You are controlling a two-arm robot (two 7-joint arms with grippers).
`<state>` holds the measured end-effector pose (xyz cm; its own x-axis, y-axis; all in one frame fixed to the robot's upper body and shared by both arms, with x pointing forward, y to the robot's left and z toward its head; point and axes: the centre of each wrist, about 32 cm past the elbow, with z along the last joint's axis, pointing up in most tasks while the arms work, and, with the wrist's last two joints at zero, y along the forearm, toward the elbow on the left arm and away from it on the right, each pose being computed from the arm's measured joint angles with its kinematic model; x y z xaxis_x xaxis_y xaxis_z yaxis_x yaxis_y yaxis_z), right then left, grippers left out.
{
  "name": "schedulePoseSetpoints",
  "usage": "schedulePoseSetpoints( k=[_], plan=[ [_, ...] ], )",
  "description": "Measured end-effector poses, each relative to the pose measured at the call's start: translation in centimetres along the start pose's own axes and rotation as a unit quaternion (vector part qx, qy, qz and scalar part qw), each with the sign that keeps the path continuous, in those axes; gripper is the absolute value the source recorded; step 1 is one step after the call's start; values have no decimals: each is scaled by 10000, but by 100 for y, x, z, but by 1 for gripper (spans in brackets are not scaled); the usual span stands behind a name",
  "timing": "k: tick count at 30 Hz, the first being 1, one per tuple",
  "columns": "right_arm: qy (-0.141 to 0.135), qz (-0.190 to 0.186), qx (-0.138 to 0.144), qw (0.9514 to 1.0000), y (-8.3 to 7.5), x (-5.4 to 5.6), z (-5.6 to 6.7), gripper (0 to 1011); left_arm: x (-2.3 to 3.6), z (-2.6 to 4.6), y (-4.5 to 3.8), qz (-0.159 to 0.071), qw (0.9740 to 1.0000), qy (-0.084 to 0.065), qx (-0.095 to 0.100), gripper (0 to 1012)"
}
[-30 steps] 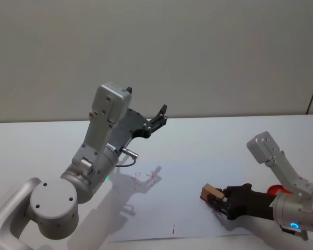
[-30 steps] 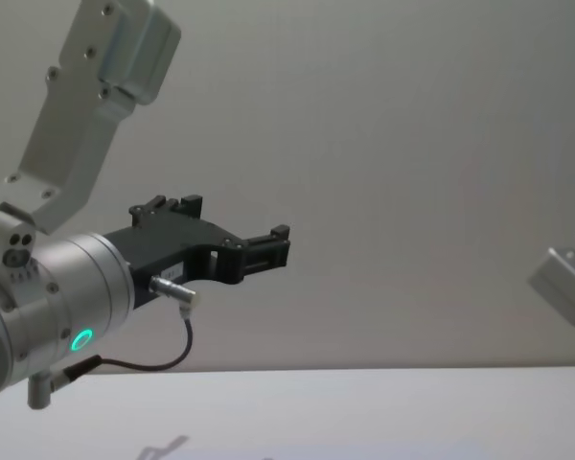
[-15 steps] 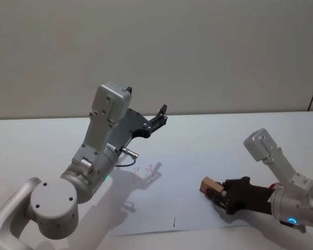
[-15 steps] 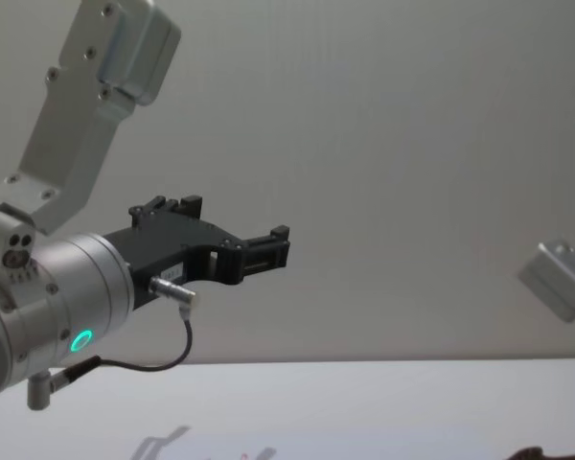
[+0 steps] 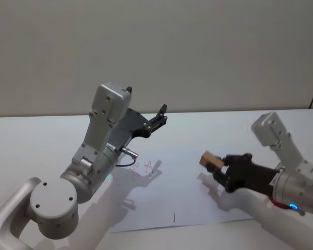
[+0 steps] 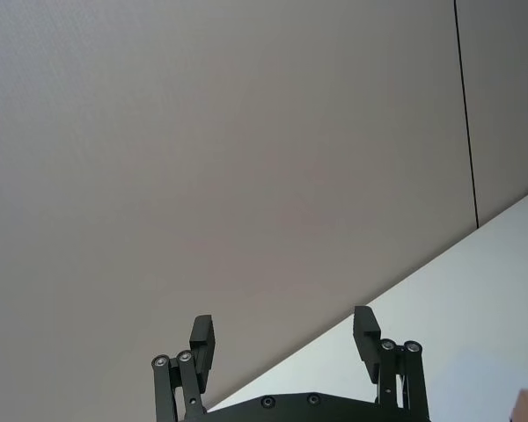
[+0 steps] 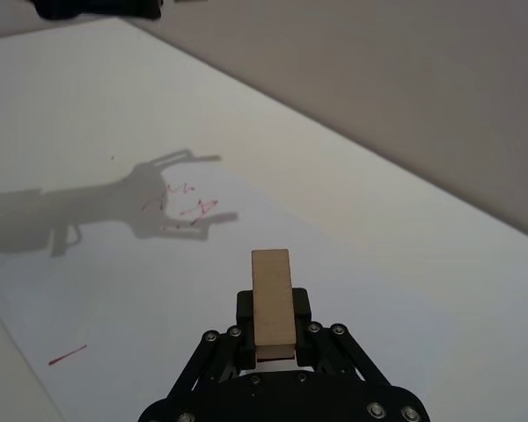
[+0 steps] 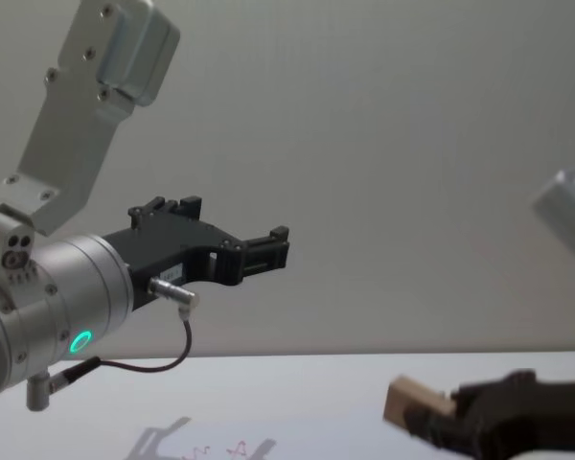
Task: Use the one hand to pick up the stamp and affix it onto the A4 paper.
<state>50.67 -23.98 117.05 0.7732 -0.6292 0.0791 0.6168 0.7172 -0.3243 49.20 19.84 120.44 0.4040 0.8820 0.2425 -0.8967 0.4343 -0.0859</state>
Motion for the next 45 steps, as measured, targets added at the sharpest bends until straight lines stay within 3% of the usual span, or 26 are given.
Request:
schedulePoseSetpoints(
  k=[9,22,32,45],
  plan=[
    [-76,-503,567,9971,-154,-18,55,217,0,0,0,0,10000,0,0,1001],
    [121,-1336,816,9876,-406,-103,-2,217,0,0,0,0,10000,0,0,1001],
    [468,-2056,527,9761,-642,-239,-130,217,0,0,0,0,10000,0,0,1001],
    [838,-2313,-200,9691,-818,-368,-267,217,0,0,0,0,10000,0,0,1001]
  ],
)
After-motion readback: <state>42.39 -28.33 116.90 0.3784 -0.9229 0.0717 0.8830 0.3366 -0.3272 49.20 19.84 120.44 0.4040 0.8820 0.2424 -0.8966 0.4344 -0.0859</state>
